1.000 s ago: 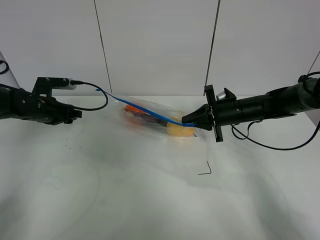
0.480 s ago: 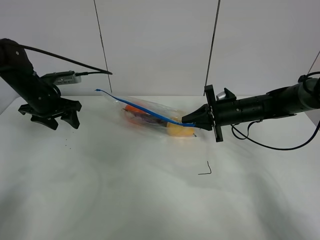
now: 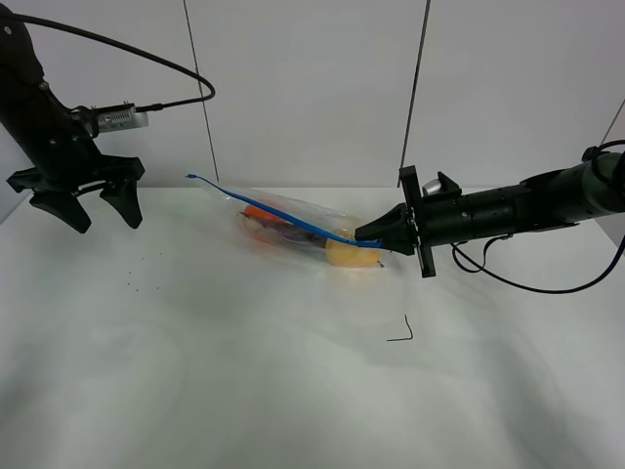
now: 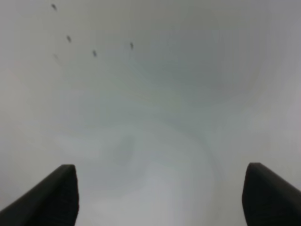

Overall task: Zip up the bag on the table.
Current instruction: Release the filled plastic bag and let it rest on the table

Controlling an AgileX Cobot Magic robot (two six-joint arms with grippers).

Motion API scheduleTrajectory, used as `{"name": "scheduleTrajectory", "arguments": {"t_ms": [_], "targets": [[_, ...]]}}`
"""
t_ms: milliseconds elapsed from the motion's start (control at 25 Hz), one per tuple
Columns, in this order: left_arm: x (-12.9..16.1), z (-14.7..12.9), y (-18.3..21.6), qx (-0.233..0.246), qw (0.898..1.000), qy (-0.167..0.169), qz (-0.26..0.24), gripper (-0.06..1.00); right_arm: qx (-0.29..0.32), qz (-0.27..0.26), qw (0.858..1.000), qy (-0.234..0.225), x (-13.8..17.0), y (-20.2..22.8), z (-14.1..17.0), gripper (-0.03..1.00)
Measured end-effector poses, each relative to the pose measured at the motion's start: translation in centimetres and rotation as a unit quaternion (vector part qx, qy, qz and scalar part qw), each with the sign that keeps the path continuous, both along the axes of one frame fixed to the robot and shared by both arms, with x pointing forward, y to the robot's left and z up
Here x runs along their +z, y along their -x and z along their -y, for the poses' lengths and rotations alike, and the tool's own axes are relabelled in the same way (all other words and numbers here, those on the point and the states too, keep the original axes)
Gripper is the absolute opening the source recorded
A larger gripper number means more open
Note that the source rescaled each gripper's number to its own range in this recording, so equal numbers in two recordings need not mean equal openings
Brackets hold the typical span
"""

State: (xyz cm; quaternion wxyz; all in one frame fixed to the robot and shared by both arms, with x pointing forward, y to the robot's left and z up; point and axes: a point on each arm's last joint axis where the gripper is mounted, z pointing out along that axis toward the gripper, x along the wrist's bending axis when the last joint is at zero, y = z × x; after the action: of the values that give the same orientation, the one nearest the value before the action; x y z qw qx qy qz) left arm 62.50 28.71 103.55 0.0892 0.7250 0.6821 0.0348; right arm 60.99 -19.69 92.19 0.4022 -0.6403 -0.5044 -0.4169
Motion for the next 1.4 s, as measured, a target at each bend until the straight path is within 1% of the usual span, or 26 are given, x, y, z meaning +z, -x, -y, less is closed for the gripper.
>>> {"name": "scheduleTrajectory", "arguments": {"t_ms": [200, 320, 360, 520, 600, 760, 880, 1040, 1120, 1240, 1400], "targets": [[0.8, -0.4, 1.1, 0.005, 1.0, -0.022, 0.006, 1.0, 0.0, 0.0, 1.0, 0.0, 0.0, 0.0, 0.0, 0.0], [1.2, -1.0, 3.1, 0.005, 0.999, -0.043, 0.0, 1.0, 0.0, 0.0, 1.0, 0.0, 0.0, 0.0, 0.0, 0.0], [1.3, -1.2, 3.9, 0.006, 0.999, -0.045, -0.003, 1.0, 0.0, 0.0, 1.0, 0.0, 0.0, 0.0, 0.0, 0.0], [1.6, -1.4, 8.0, 0.008, 0.999, -0.049, -0.013, 1.0, 0.001, 0.0, 1.0, 0.001, 0.0, 0.0, 0.0, 0.0], [1.6, -1.3, 10.1, 0.009, 0.999, -0.045, -0.019, 1.0, 0.002, 0.0, 1.0, 0.001, 0.0, 0.0, 0.0, 0.0], [1.8, -1.3, 15.4, 0.011, 0.999, -0.039, -0.014, 1.0, 0.002, 0.0, 1.0, 0.002, 0.0, 0.0, 0.0, 0.0], [1.3, -1.3, 19.2, 0.011, 0.999, -0.039, -0.011, 1.0, 0.003, 0.0, 1.0, 0.002, 0.0, 0.0, 0.0, 0.0], [0.8, -1.3, 23.9, 0.013, 0.999, -0.036, 0.027, 1.0, 0.003, 0.0, 1.0, 0.002, 0.0, 0.0, 0.0, 0.0], [0.6, -1.3, 25.8, 0.013, 0.997, -0.035, 0.066, 1.0, 0.003, 0.0, 1.0, 0.002, 0.0, 0.0, 0.0, 0.0], [0.4, -1.3, 28.3, 0.016, 0.991, -0.034, 0.129, 1.0, 0.003, 0.0, 1.0, 0.002, 0.0, 0.0, 0.0, 0.0], [-0.2, -1.3, 31.1, 0.018, 0.982, -0.032, 0.187, 1.0, 0.003, 0.0, 1.0, 0.002, 0.0, 0.0, 0.0, 0.0]]}}
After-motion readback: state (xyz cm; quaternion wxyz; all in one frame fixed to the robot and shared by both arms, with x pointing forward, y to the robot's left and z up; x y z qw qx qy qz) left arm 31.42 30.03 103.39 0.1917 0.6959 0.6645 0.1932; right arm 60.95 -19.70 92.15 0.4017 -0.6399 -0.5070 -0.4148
